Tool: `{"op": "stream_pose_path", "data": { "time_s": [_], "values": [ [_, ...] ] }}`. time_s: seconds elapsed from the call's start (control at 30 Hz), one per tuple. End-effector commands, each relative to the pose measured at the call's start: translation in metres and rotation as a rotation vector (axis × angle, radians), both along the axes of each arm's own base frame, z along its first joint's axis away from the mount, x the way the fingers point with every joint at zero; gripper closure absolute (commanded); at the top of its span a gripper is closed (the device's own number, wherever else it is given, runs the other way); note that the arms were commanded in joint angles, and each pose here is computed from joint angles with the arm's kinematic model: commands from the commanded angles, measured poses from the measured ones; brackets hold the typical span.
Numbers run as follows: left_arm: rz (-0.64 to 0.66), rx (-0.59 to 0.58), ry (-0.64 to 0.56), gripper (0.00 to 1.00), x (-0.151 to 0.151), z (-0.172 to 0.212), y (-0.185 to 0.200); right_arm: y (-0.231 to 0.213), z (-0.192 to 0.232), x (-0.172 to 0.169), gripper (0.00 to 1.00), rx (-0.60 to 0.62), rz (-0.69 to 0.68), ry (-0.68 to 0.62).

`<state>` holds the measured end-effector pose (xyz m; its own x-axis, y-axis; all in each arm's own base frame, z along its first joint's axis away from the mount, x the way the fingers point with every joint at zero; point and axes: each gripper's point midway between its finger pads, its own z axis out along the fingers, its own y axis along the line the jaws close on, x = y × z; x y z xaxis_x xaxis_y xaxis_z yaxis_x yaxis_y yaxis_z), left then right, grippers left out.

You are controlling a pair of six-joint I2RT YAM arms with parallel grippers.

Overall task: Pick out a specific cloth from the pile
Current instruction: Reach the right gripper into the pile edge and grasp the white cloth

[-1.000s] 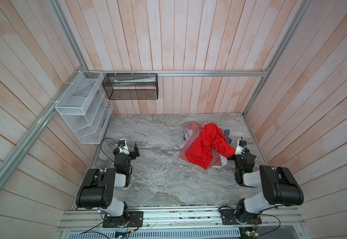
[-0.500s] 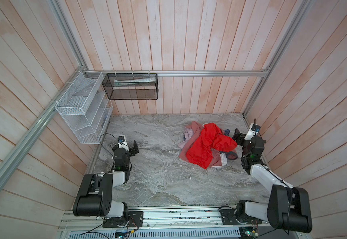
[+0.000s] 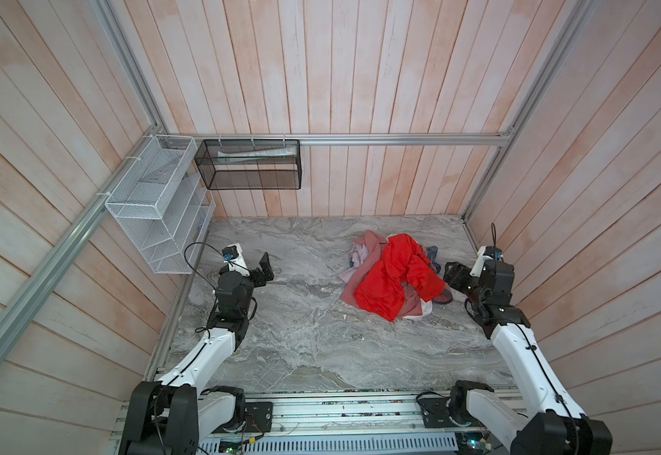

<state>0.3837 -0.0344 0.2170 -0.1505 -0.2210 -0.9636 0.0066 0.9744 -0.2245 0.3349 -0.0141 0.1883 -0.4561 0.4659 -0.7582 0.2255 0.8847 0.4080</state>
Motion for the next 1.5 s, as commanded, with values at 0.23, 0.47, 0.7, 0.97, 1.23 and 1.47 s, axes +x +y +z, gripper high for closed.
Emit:
{"op": "stream_pose_path", "data": {
  "time_s": [0.23, 0.47, 0.7, 0.97, 1.23, 1.47],
  "values": [
    [-0.089, -0.042, 0.067, 0.00, 0.003, -0.024, -0.029, 0.039, -0.132, -0.060, 0.36, 0.227, 0.013, 0.347],
    [-0.074, -0.042, 0.061, 0.00, -0.006, -0.026, -0.025, 0.041, -0.142, -0.034, 0.37, 0.200, 0.054, 0.377],
    [-0.056, -0.038, 0.054, 0.00, -0.017, -0.025, -0.020, 0.040, -0.161, -0.020, 0.43, 0.210, 0.046, 0.426],
    [-0.036, -0.012, 0.061, 0.00, -0.021, -0.026, -0.014, 0.040, -0.153, -0.017, 0.74, 0.256, 0.020, 0.365],
    [-0.048, -0.023, 0.065, 0.00, -0.021, -0.028, -0.017, 0.033, -0.120, -0.004, 0.99, 0.285, 0.015, 0.246],
    [-0.027, -0.014, 0.056, 0.00, -0.024, -0.026, -0.013, 0.037, -0.071, 0.012, 0.95, 0.275, 0.075, 0.137]
  ]
}}
